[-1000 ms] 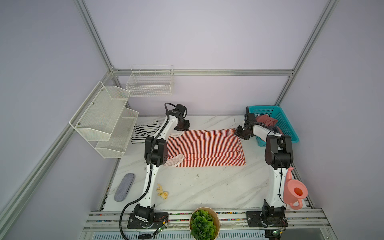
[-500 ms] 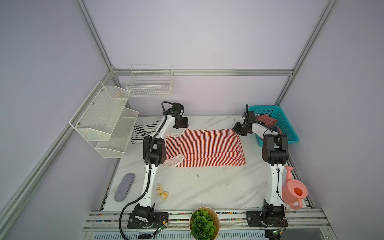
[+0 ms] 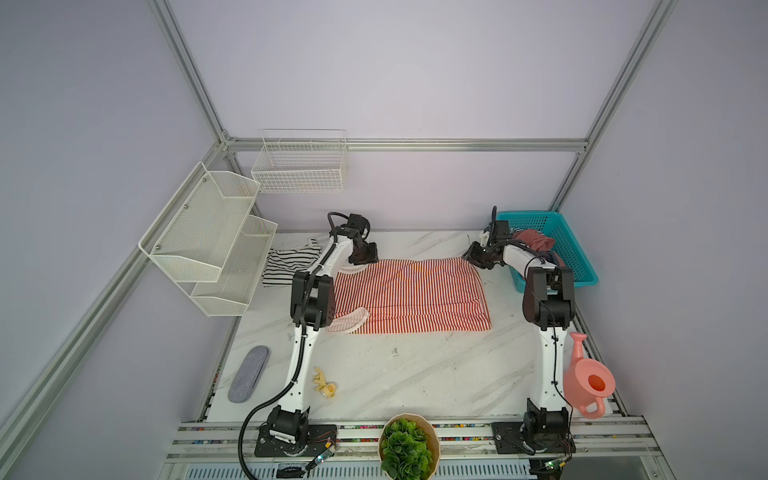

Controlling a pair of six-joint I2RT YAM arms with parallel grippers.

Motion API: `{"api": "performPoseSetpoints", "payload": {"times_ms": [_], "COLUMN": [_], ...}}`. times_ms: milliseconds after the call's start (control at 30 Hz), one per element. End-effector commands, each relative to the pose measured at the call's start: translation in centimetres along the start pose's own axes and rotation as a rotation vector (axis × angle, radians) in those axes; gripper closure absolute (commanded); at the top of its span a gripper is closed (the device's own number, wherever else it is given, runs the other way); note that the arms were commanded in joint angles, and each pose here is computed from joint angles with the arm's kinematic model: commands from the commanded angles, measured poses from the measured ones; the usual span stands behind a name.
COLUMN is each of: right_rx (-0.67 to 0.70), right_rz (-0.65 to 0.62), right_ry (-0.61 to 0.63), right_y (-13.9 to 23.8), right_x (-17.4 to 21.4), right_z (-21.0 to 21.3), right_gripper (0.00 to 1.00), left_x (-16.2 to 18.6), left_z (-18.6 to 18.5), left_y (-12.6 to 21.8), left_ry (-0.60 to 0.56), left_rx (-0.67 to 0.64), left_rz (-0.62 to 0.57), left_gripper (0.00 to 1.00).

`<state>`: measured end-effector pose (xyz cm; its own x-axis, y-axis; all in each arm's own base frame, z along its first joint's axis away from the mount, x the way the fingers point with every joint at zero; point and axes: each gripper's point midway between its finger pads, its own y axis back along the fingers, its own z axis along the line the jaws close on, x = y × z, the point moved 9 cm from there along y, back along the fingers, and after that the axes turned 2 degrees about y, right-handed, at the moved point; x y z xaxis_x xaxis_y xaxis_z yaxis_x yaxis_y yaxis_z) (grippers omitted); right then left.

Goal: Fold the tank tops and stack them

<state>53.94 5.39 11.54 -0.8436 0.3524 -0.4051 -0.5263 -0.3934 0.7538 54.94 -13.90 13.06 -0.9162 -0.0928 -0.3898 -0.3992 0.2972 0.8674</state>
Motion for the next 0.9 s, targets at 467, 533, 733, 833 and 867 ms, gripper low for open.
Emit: {"api": "performPoseSetpoints", "payload": {"times_ms": [467, 533, 733, 833, 867], "right_rx": [-0.011, -0.014, -0.011, -0.011, -0.01], "right_rz": [0.016, 0.018, 0.02, 0.022, 0.022], "right_ry": [-0.013, -0.015, -0.017, -0.016, -0.016], "right_y": [-0.8, -0.9, -0.9, -0.9, -0.9], "right_x": [0.2, 0.2, 0.3, 0.4, 0.4], "right_z": [-0.7, -0.8, -0.8, -0.8, -0.8], "right_gripper": [0.82, 0.84, 0.99, 1.0, 1.0], "left_x": [-2.7, -3.0, -3.1, -2.9, -2.7], "left_z": [-0.9, -1.0, -1.0, -1.0, -1.0], "left_y": [2.5, 2.6, 2.6, 2.3, 2.1], "left_ry": [-0.005, -0.006, 0.0, 0.004, 0.007], "left_rx": [0.032, 0.039, 0.045, 0.052, 0.054], "left_rz": [-0.119, -0.132, -0.138, -0.128, -0.121], "left_gripper": [0.55, 0.55, 0.56, 0.6, 0.62]}}
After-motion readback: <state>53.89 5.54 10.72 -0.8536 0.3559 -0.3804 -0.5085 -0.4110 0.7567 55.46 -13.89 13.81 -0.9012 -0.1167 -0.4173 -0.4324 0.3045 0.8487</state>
